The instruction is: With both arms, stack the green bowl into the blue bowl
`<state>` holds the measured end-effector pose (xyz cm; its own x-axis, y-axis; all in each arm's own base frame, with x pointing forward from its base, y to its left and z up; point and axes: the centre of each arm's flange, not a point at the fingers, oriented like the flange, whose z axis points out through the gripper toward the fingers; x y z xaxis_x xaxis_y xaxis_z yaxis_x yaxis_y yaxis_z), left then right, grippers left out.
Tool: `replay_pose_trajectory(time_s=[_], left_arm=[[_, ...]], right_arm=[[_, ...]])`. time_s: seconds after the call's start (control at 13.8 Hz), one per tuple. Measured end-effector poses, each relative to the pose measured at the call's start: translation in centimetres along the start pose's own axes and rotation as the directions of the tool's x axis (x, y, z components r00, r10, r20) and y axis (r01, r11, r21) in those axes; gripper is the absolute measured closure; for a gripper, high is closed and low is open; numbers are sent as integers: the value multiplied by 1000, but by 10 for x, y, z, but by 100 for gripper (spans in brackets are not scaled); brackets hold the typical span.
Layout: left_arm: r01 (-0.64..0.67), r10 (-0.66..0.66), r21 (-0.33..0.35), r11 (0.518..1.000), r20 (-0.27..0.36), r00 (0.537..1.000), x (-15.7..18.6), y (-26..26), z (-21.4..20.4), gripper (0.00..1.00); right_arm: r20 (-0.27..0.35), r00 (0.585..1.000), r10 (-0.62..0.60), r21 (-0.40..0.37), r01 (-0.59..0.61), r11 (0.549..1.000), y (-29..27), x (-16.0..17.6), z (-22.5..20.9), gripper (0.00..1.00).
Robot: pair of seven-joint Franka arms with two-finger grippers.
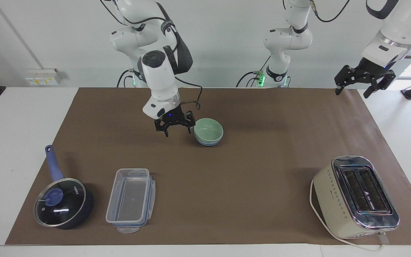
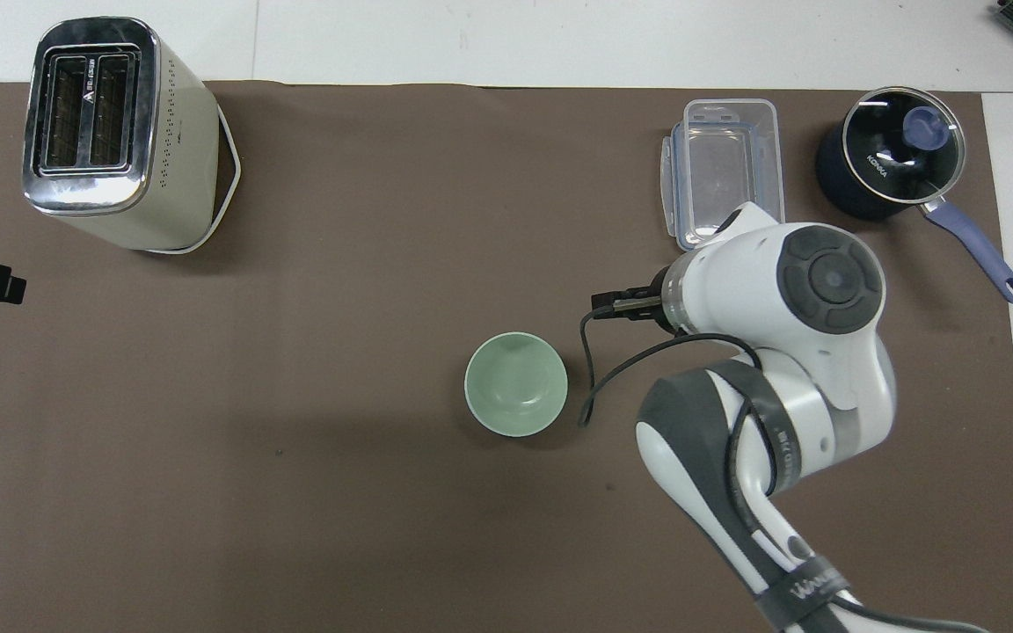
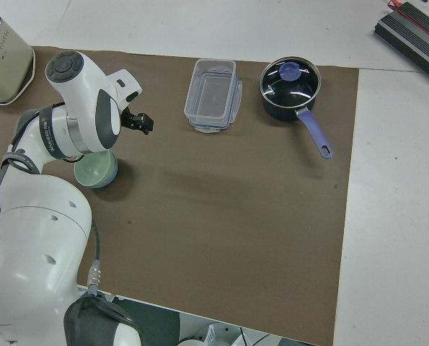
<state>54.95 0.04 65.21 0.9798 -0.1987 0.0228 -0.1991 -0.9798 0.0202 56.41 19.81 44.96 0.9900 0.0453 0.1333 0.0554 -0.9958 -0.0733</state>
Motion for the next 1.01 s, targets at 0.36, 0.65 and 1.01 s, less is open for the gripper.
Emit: replay_pose_trajectory(time_s=[0.36,0.65,1.01], left_arm=[[-1,1,0,1000,0,1000,0,0,0,0],[-2,2,0,1000,0,1000,0,1,0,0],[-3,3,0,1000,0,1000,0,1,0,0]], right_arm=[[37,987,156,-44,-155,987,103,26,-92,0],[30,973,230,-67,-228,971,160,12,-143,0],[49,970,239,-96,-233,968,176,-6,-219,0]])
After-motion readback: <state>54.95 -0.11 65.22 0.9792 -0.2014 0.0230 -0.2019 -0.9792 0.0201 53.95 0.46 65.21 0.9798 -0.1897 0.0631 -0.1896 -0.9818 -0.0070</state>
